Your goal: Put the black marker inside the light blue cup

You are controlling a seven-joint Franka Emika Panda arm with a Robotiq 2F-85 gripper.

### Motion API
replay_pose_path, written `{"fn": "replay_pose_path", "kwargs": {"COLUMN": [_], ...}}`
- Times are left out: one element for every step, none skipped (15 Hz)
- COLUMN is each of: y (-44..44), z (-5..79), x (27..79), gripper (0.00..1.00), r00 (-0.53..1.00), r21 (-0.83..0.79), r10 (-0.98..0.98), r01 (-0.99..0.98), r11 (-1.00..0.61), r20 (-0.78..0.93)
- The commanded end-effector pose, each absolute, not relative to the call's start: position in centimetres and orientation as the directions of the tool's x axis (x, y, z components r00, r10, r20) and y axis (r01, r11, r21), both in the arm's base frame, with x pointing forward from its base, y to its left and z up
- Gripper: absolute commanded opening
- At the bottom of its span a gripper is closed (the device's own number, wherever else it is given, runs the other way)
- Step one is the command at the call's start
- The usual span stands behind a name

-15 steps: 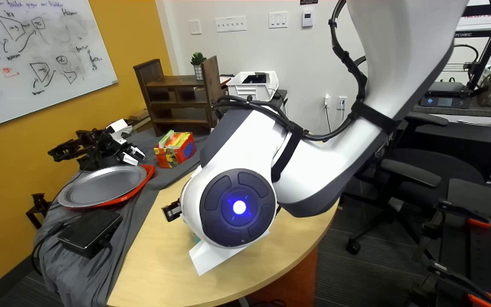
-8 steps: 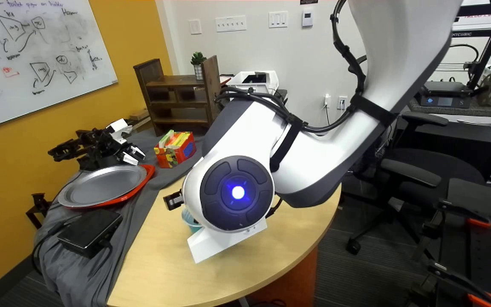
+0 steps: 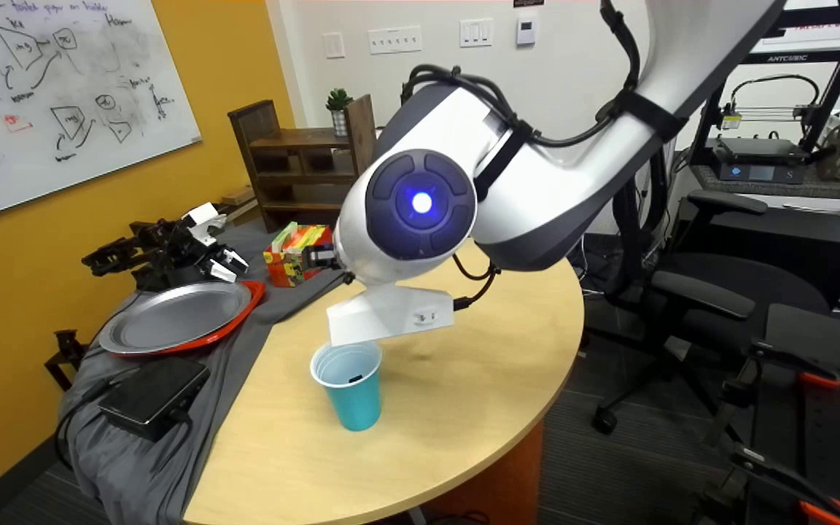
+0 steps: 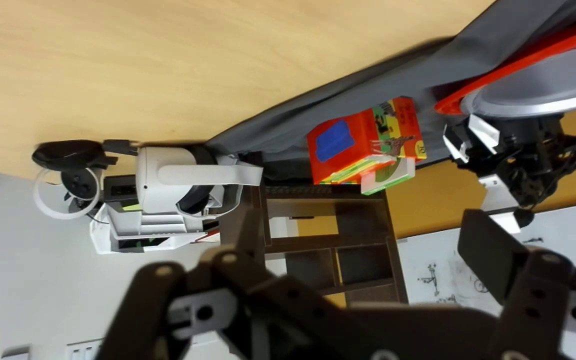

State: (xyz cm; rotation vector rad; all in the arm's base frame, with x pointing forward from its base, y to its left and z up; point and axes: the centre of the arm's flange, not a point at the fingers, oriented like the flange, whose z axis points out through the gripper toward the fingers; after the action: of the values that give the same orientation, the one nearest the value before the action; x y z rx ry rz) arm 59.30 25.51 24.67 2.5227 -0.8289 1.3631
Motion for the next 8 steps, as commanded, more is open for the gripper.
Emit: {"fn": "replay_pose_path", "kwargs": {"y": [21.1, 20.1, 19.1, 18.0, 17.1, 16.2, 18.0, 17.1], "z": [27.0, 27.4, 27.6, 27.9, 28.0, 28.1, 27.2, 27.3], "x": [58.9, 59.2, 59.5, 59.8, 60.2, 60.5, 61.2, 61.4], "gripper": [1.00, 1.00, 1.00, 1.00, 1.00, 1.00, 1.00, 1.00], "r00": [0.395, 0.395, 0.393, 0.395, 0.400, 0.400, 0.404, 0.403], "r21": [-0.200, -0.206, -0.214, -0.218, -0.225, -0.232, -0.201, -0.209], "r10": [-0.479, -0.488, -0.497, -0.505, -0.512, -0.521, -0.492, -0.502], "r01": [-0.570, -0.574, -0.576, -0.579, -0.578, -0.580, -0.578, -0.582], "r11": [-0.797, -0.793, -0.789, -0.786, -0.785, -0.781, -0.791, -0.786], "r20": [0.784, 0.778, 0.774, 0.767, 0.760, 0.754, 0.772, 0.766]}}
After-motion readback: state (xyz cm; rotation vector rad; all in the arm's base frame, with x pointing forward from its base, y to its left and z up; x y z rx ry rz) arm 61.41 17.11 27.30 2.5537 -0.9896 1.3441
